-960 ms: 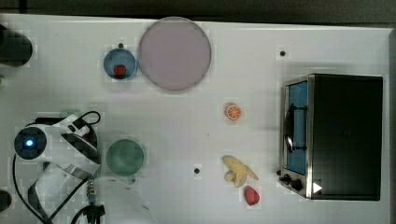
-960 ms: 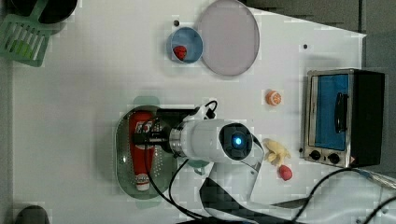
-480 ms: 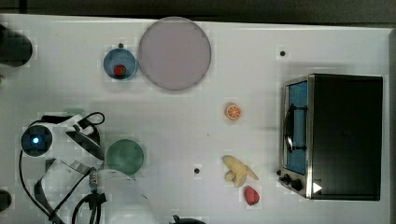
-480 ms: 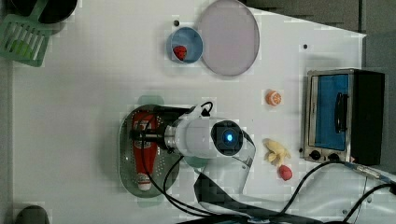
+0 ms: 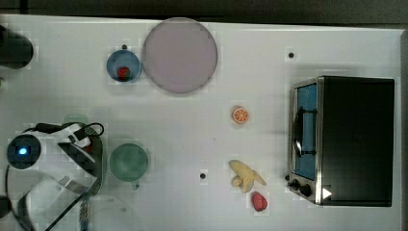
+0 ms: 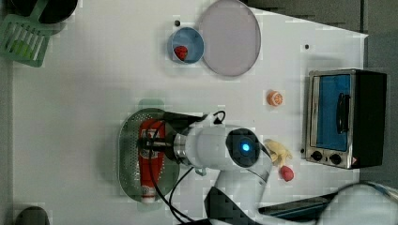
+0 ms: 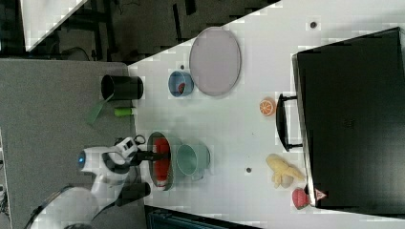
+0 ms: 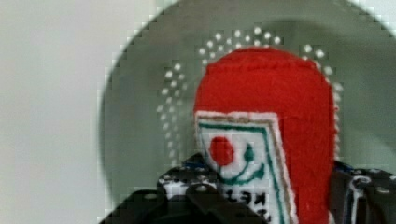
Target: Pick ketchup from strainer and place it on the table
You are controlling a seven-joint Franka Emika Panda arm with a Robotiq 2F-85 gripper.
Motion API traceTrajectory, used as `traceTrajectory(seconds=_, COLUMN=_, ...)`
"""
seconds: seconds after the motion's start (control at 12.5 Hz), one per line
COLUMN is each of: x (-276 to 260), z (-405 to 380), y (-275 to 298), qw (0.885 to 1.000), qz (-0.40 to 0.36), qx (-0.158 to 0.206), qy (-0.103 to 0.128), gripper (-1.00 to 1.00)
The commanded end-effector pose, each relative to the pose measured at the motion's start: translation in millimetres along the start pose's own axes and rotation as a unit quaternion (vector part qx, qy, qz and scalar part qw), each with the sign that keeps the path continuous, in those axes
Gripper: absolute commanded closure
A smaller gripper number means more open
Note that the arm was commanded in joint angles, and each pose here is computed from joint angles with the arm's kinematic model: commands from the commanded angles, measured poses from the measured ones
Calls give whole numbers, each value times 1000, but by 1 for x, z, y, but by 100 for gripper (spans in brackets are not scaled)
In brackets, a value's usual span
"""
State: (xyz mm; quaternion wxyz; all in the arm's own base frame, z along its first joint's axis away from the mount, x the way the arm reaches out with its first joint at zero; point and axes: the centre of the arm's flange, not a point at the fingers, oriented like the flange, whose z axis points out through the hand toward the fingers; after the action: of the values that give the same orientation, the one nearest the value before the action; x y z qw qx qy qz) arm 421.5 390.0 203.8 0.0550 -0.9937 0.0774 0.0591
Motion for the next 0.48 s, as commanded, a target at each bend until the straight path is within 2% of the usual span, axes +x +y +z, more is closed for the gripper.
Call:
traceTrajectory(seconds=0.08, x=1, z=-100, y=-19, qw=997, qz=36, qx=28, qy=55, gripper=-18)
traceTrajectory(seconds=0.32, x=19, z=-161, y=-9, qw=996, qz=28, qx=24, qy=80, gripper=-18)
traceTrajectory(seconds=0.4, x=27, z=-177, y=-3, qw=997, qz=19, qx=20, qy=77, gripper=-18)
traceTrajectory(seconds=0.48, x=37, z=-190, y=7, qw=998, qz=13, qx=15, qy=63, gripper=-18)
